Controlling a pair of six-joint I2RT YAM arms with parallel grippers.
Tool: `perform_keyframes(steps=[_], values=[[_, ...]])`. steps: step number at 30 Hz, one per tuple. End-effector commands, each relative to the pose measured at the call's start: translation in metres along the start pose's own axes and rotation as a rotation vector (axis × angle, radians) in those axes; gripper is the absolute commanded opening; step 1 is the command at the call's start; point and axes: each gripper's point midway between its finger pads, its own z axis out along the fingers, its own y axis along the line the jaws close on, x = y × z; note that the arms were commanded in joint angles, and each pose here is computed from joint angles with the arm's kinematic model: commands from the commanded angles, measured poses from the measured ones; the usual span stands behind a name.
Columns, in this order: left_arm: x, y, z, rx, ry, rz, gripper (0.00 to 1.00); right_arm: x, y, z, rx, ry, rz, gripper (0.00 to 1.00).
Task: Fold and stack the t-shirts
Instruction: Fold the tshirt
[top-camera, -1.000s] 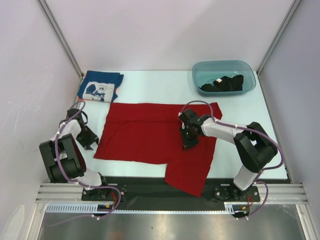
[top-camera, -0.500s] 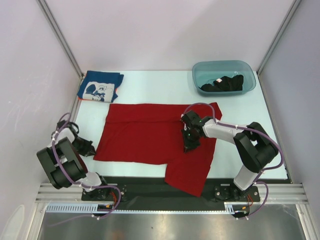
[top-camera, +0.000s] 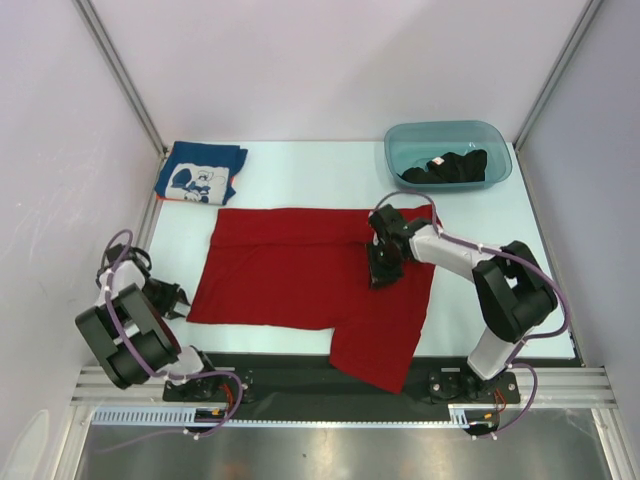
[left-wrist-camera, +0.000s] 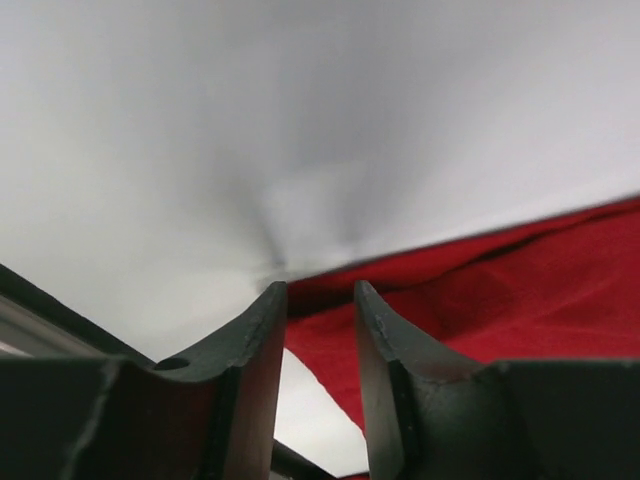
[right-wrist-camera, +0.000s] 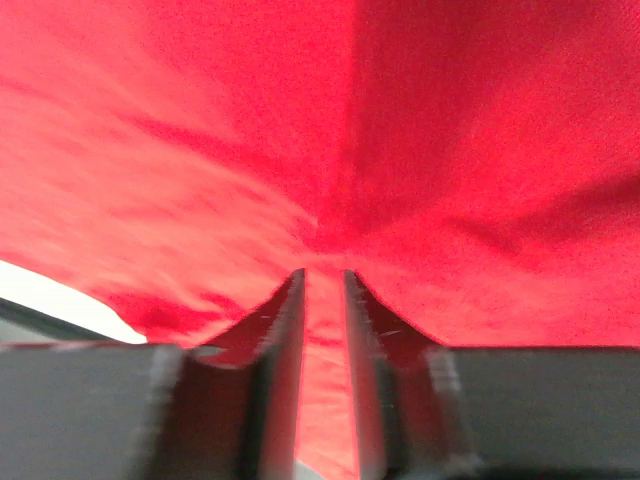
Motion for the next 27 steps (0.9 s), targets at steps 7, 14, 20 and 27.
perform_keyframes(steps=[7,14,20,27], values=[[-0.007,-0.056,-0.064,0.215,-0.267,0.284,0.4,-0.095,-0.034,-0.037,0.19,-0.188,-0.015,0.35],[0.016,-0.09,-0.101,0.342,-0.32,0.437,0.39,-0.122,-0.047,-0.03,0.207,-0.193,-0.005,0.31],[0.021,-0.097,-0.113,0.353,-0.352,0.501,0.38,-0.122,-0.032,-0.038,0.191,-0.221,-0.049,0.28],[0.029,-0.101,-0.105,0.385,-0.326,0.517,0.38,-0.108,-0.016,-0.034,0.226,-0.212,-0.109,0.29]])
